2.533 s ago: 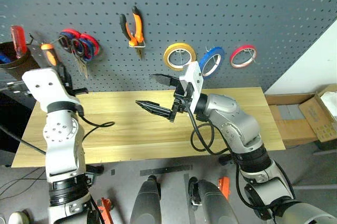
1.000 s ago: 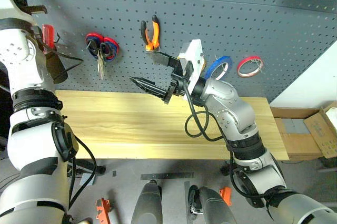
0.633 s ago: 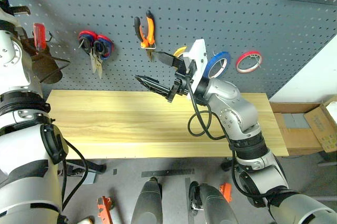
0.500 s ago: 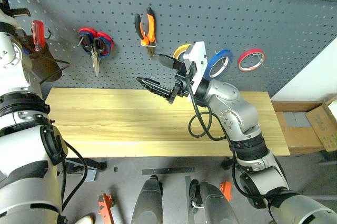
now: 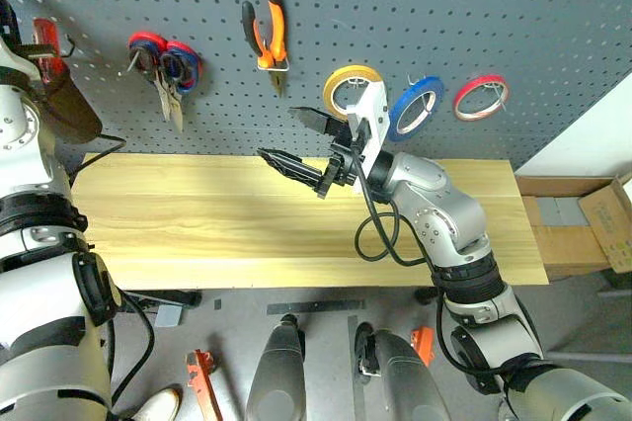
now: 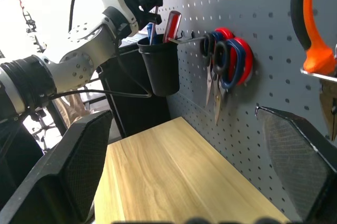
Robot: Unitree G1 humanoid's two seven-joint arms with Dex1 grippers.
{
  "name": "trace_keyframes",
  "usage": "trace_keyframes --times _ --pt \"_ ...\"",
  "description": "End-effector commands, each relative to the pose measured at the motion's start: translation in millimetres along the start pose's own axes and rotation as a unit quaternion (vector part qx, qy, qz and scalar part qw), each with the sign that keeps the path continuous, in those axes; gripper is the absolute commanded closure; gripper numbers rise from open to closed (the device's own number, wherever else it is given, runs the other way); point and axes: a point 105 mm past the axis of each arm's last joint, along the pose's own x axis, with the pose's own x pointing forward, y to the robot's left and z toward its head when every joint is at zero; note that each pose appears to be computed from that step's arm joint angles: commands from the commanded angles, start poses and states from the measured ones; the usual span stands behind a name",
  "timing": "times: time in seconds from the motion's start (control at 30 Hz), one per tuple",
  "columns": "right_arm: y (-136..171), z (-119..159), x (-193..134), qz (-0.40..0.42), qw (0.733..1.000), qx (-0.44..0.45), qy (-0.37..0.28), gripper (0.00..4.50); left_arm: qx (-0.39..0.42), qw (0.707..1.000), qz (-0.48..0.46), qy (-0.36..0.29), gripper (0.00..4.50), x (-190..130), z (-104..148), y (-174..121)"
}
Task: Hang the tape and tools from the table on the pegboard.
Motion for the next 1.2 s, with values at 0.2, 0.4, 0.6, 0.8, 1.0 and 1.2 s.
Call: trace_keyframes --times 0.2,0.4,0.6,0.8,1.0,1.2 --pt "11 42 5 0.023 0.997 0.005 -0.079 0.0 0.002 0.999 0.011 -0.037 3.67 3 22 11" --pt "13 47 5 0.028 0.996 0.008 -0.09 0.0 0.004 0.999 0.011 -0.033 3.67 0 20 12" --pt "11 45 5 0.026 0.996 0.005 -0.085 0.0 0.006 0.999 0.009 -0.031 3.67 -1 19 11" --pt "10 44 6 0.025 0.996 0.005 -0.082 0.0 0.007 0.999 0.007 -0.035 2.94 -2 21 11" --pt "8 42 5 0.022 0.997 0.002 -0.078 0.0 0.002 0.999 0.008 -0.038 0.93 -4 22 10" --pt "6 41 5 0.02 0.997 -0.002 -0.076 0.0 -0.004 0.999 0.015 -0.04 0.04 -8 21 11"
